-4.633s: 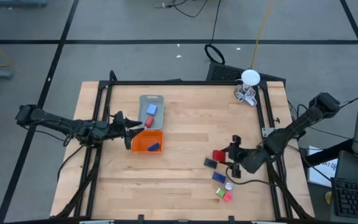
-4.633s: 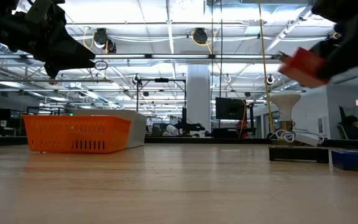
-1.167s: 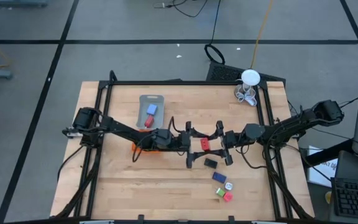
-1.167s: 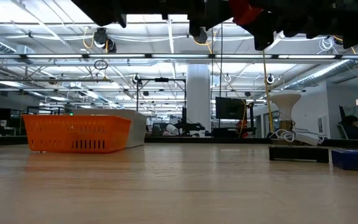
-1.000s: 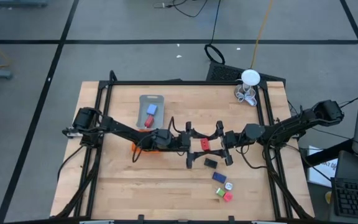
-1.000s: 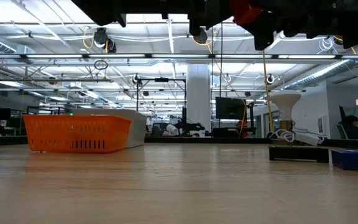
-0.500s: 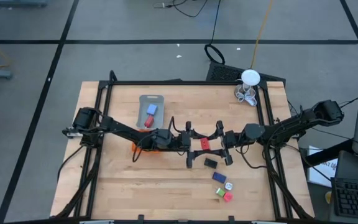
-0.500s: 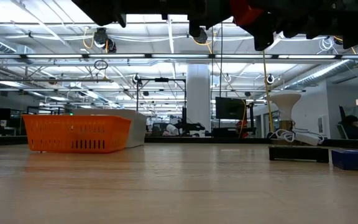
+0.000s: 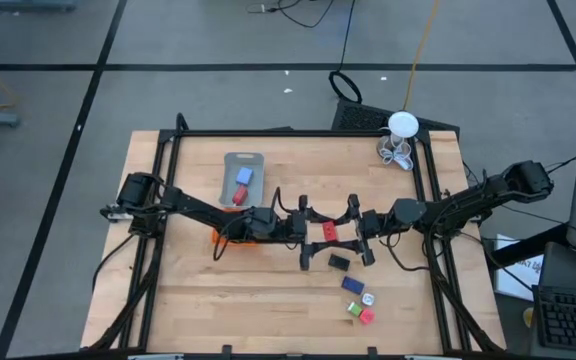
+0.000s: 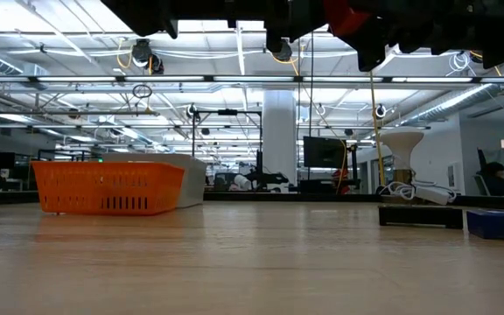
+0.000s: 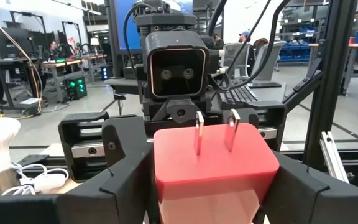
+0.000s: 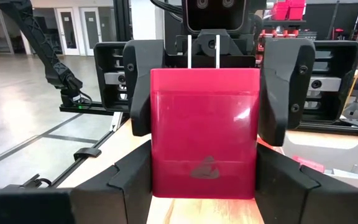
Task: Pick & Place Office items
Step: Put the red charger adapter into the gray bin
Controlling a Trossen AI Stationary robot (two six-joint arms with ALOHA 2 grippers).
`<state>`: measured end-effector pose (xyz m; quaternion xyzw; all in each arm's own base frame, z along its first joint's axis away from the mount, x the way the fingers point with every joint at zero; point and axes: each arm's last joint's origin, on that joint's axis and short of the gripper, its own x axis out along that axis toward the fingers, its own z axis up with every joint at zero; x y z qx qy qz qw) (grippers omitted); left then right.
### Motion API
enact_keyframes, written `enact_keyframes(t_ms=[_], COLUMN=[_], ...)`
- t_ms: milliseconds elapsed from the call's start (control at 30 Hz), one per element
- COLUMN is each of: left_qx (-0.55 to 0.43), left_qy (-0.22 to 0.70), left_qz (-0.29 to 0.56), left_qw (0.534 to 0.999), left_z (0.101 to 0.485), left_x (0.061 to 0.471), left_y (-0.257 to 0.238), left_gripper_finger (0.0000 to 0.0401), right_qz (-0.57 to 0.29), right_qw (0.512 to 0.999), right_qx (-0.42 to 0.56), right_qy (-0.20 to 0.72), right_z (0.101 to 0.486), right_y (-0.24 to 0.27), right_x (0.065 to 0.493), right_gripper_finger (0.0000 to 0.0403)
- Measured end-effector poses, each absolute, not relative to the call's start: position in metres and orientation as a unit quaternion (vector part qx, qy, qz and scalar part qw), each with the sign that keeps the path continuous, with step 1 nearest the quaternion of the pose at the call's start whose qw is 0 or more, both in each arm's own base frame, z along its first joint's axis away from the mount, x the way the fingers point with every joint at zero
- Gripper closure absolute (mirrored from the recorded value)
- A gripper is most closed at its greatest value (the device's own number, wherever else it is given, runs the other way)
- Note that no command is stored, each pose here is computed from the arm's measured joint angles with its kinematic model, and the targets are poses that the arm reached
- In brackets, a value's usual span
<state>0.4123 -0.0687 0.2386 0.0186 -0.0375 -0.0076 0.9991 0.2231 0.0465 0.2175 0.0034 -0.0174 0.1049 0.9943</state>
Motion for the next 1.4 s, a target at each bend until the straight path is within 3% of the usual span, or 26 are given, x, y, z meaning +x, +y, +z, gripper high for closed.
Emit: enact_keyframes(t_ms=[267, 600, 933, 1400], left_qx=[0.018, 0.011, 0.015, 0.013], left_qy=[-0.037, -0.038, -0.038, -0.037], left_qz=[-0.007, -0.008, -0.004, 0.007], left_qw=[0.999, 0.999, 0.999, 0.999], left_z=[0.2386, 0.2388, 0.2390, 0.2389], left_x=[0.4122, 0.4122, 0.4120, 0.4120], left_y=[-0.0688, -0.0687, -0.0687, -0.0682], left_gripper_finger=[0.0174, 0.0136, 0.0183, 0.0181], right_qz=[0.103, 0.105, 0.102, 0.103], right_qw=[0.995, 0.994, 0.995, 0.995], right_qx=[0.004, 0.003, 0.003, 0.003], right_qy=[-0.017, -0.014, -0.014, -0.011], right_z=[0.2174, 0.2167, 0.2167, 0.2161], right_y=[0.0464, 0.0465, 0.0463, 0.0464], right_x=[0.2231, 0.2231, 0.2231, 0.2231], right_gripper_finger=[0.0190, 0.0190, 0.0190, 0.0190])
